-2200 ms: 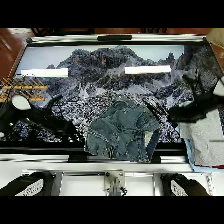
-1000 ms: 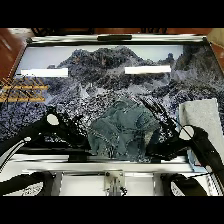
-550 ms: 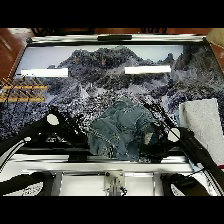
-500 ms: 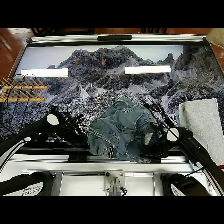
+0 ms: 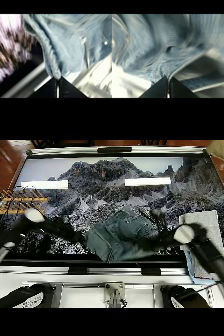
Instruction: Fold the shirts.
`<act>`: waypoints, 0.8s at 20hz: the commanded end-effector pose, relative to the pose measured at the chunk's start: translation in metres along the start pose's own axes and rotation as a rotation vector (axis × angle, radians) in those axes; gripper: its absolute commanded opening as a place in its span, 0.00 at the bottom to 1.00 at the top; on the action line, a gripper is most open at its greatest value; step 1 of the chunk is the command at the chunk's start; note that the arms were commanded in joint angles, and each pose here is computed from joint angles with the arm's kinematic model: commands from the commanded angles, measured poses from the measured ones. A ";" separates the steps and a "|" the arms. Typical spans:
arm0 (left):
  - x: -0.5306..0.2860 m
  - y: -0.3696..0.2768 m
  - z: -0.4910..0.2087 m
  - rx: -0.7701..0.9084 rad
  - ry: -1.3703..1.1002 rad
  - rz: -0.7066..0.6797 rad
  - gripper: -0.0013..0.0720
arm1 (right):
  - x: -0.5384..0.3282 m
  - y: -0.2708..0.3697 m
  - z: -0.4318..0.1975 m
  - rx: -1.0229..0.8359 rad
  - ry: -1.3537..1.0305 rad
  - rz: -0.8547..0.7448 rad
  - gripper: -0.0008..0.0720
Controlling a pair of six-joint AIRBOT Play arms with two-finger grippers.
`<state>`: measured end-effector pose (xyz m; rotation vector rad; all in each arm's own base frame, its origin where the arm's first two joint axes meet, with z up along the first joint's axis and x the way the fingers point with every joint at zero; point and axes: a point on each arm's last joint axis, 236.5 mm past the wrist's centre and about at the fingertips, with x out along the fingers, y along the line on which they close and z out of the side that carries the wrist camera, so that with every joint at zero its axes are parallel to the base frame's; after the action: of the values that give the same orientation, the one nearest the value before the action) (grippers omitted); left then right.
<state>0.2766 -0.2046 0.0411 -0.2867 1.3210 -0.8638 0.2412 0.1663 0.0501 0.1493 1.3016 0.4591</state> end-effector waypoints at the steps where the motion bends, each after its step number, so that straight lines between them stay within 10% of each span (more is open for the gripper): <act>1: -0.151 -0.055 0.083 0.174 -0.371 0.108 0.16 | -0.135 0.034 0.118 -0.171 -0.511 -0.054 0.16; 5: -0.317 -0.149 0.129 0.343 -0.837 0.249 0.16 | -0.300 0.097 0.210 -0.208 -1.191 0.109 0.16; 10: -0.422 -0.176 0.177 0.346 -1.303 0.284 0.16 | -0.308 0.091 0.285 -0.160 -1.456 0.148 0.16; 16: -0.322 -0.037 0.190 0.193 -0.841 0.471 0.16 | -0.172 0.057 0.299 -0.186 -1.070 0.001 0.16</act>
<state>0.4228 -0.0775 0.4195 -0.2400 0.2484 -0.4406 0.4679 0.1853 0.3615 0.3122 0.0360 0.4149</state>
